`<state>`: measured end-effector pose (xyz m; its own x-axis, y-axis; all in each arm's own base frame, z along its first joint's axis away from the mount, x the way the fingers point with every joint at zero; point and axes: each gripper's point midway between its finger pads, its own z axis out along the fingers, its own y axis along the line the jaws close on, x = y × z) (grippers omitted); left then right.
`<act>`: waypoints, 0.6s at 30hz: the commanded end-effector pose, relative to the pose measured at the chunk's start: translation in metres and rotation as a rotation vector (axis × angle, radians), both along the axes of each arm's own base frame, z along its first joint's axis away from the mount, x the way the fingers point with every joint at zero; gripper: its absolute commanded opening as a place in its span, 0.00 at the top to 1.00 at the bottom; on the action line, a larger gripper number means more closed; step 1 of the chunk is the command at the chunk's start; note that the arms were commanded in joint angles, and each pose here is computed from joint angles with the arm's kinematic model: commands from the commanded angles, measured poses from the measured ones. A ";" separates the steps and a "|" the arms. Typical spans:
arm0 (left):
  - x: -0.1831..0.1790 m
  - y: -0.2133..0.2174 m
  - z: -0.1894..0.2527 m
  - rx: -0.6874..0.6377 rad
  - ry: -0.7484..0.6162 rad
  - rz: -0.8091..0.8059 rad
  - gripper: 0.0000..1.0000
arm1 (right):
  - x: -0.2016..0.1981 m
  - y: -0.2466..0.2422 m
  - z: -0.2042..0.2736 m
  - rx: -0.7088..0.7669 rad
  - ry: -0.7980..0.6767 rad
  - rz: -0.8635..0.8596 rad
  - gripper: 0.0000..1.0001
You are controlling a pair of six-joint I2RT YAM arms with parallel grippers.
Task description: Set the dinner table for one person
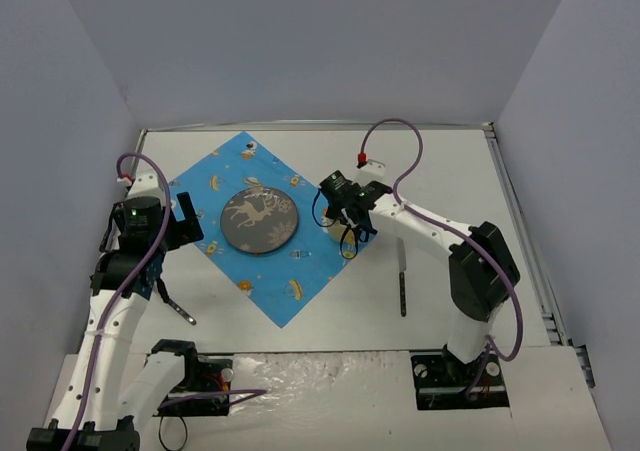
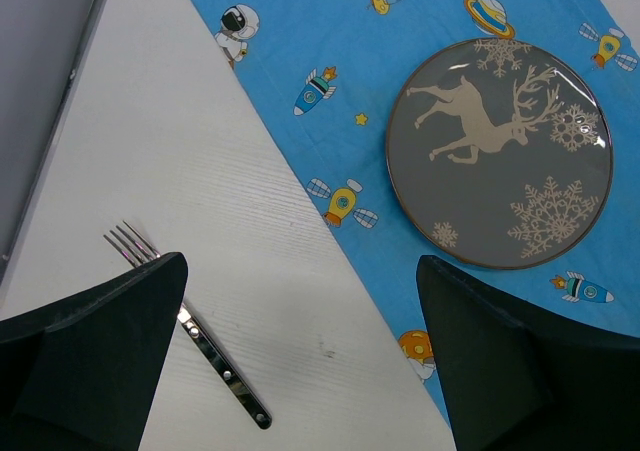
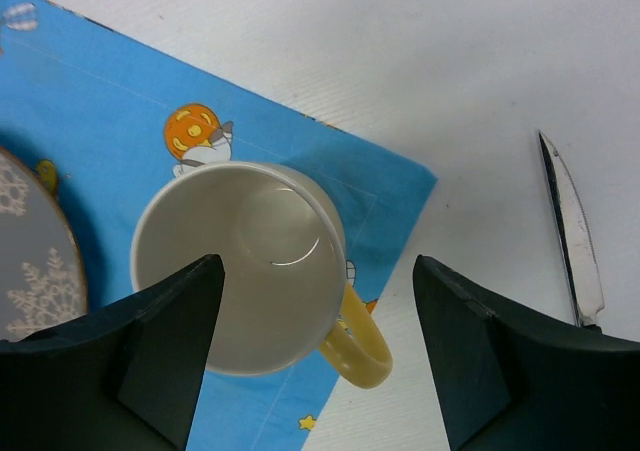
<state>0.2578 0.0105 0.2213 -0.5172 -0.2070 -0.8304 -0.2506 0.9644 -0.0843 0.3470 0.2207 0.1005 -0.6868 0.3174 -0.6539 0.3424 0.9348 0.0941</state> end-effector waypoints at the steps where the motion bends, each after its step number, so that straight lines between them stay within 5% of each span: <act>1: 0.005 0.002 0.008 0.010 -0.035 0.018 0.03 | 0.002 -0.007 0.074 0.064 -0.161 0.019 0.21; 8: -0.004 0.010 -0.015 -0.018 0.048 0.118 0.03 | -0.014 -0.031 0.122 0.073 -0.301 0.099 0.01; 18: -0.020 0.016 -0.064 -0.133 0.161 0.311 0.03 | -0.035 -0.078 0.130 0.104 -0.423 0.139 0.00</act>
